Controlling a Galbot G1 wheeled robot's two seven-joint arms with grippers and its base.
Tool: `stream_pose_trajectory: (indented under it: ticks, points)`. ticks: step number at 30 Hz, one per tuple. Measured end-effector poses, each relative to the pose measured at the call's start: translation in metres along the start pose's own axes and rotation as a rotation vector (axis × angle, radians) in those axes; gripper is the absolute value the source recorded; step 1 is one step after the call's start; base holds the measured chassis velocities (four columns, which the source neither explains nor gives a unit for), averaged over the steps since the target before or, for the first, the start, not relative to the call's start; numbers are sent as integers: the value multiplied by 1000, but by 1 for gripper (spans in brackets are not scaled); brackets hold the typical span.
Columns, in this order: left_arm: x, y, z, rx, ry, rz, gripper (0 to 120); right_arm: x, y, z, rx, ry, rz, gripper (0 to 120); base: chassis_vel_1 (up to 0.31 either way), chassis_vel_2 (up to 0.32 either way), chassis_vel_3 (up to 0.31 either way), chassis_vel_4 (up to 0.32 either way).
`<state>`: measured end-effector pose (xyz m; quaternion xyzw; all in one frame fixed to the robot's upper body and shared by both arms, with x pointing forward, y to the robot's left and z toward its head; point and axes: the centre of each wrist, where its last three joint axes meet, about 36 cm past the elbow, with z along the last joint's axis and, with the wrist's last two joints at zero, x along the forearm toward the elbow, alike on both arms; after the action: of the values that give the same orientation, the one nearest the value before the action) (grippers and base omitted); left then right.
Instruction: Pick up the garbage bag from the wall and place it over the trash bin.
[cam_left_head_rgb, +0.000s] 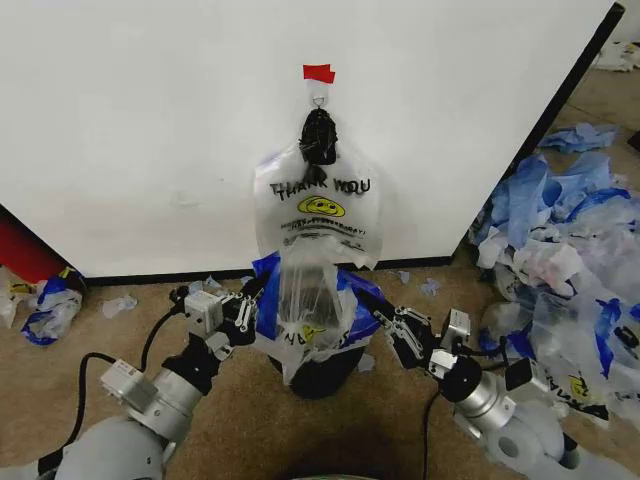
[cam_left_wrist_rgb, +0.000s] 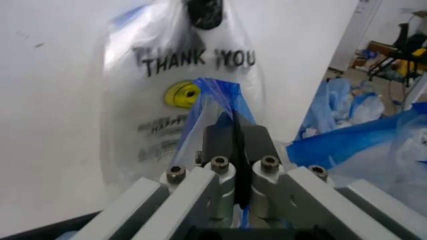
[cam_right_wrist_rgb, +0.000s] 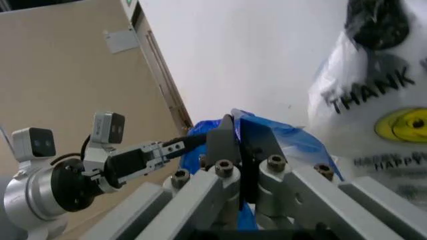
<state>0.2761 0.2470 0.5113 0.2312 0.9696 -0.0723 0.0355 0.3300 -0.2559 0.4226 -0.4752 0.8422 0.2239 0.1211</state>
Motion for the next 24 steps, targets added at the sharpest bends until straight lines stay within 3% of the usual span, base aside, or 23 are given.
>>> stream_pose_trajectory:
  ticks: [9, 12, 24]
  points:
    - [3, 12, 50, 1, 41, -51, 0, 16, -18, 15, 35, 10, 54, 0, 0, 0, 0, 0]
    - [2, 14, 58, 4, 45, -63, 0, 19, -22, 14, 46, 10, 66, 0, 0, 0, 0, 0]
    - [-10, 19, 60, 4, 3, -87, 0, 32, -32, 0, 88, 11, 110, 0, 0, 0, 0, 0]
